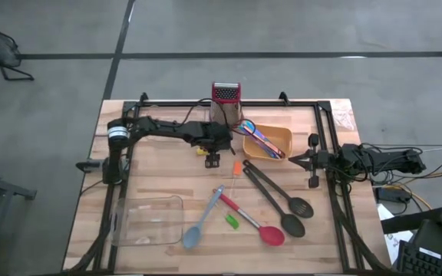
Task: Pick & Place Kitchen Items
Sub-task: Put the yellow spatula into the top transparent bin
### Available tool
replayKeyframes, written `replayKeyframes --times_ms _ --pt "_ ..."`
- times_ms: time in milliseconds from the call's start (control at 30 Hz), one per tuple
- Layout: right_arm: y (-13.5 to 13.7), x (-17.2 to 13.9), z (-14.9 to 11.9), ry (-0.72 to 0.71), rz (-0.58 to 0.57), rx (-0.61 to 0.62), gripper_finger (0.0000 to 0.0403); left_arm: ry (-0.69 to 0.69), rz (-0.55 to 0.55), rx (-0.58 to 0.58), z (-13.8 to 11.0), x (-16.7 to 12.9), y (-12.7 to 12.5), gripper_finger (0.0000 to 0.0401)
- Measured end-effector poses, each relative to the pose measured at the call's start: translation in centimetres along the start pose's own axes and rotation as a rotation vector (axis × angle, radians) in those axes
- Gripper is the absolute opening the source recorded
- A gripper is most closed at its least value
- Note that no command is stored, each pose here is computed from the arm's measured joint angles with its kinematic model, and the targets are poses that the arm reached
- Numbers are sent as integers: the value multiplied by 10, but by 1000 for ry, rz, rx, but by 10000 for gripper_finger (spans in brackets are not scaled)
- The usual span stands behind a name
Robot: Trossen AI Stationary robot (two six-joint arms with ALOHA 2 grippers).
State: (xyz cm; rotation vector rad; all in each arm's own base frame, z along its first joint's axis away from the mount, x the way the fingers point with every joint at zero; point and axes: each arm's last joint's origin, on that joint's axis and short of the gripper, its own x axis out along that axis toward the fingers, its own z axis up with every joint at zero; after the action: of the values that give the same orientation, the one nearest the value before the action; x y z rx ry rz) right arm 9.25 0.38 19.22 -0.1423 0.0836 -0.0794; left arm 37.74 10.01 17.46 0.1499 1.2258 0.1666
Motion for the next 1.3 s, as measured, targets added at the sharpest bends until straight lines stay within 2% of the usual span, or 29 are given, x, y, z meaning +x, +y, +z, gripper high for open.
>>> replayKeyframes --times_ms 233,400,600,767,1100,1300 --pt "0 0 0 0 0 0 9 14 -15 -1 -3 4 5 265" --pt "0 0 0 0 0 0 9 -6 -54 14 -2 4 6 248" --pt "0 0 0 0 0 0 9 -9 -7 62 15 -16 13 236" --pt "0 0 0 0 -1 0 9 -61 -23 66 30 -25 17 236" --pt "0 0 0 -2 0 0 9 81 -71 95 19 19 12 236" --pt "0 0 0 -2 0 0 9 98 -78 93 19 28 11 234"
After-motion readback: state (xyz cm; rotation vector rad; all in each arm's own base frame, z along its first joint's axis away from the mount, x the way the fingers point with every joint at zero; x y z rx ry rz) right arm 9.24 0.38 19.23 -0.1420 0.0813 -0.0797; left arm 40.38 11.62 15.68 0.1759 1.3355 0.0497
